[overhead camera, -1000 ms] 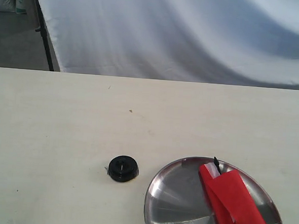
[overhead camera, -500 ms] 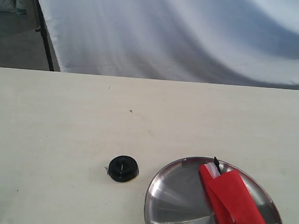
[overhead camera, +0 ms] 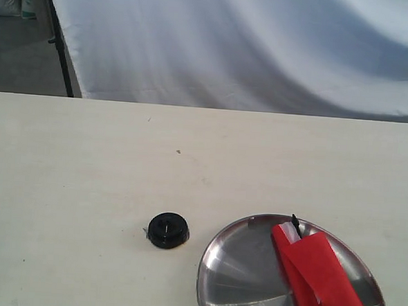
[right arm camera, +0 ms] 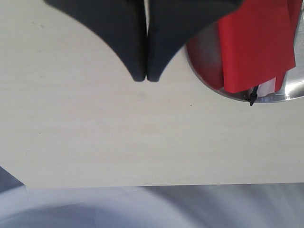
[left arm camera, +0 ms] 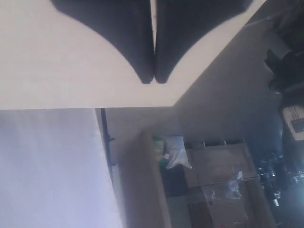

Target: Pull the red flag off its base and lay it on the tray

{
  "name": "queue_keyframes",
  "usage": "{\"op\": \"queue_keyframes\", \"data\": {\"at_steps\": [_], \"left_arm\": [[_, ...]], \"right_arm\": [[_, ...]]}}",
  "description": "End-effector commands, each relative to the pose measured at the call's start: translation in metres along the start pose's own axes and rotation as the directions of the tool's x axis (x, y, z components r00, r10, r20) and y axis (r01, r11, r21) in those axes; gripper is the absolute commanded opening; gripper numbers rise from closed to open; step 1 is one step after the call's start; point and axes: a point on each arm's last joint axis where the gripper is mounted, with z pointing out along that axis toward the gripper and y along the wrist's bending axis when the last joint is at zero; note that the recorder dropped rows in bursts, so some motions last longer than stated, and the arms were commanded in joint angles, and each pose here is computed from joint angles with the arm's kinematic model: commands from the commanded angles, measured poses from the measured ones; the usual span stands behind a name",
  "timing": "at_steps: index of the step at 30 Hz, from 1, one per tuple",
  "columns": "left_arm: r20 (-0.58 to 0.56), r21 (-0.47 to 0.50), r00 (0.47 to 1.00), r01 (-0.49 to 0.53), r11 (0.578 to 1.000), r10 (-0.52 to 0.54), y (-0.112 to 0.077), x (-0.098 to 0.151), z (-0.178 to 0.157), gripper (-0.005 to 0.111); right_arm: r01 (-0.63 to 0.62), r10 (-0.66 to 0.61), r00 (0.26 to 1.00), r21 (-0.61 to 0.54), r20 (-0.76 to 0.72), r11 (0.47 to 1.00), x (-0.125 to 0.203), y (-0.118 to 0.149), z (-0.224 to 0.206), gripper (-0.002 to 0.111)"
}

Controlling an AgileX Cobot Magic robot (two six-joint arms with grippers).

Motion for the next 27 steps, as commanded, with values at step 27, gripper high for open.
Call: {"op": "queue_keyframes", "data": {"at_steps": [27], "left_arm": [[-0.222, 0.134, 0.789, 0.607, 0.784, -0.573, -0.022, 0.01, -0.003, 0.0]], "right_arm": [[0.005, -0.005, 1.0, 0.004, 0.017, 1.0, -0.002, 0.0, -0.001, 0.0]]}}
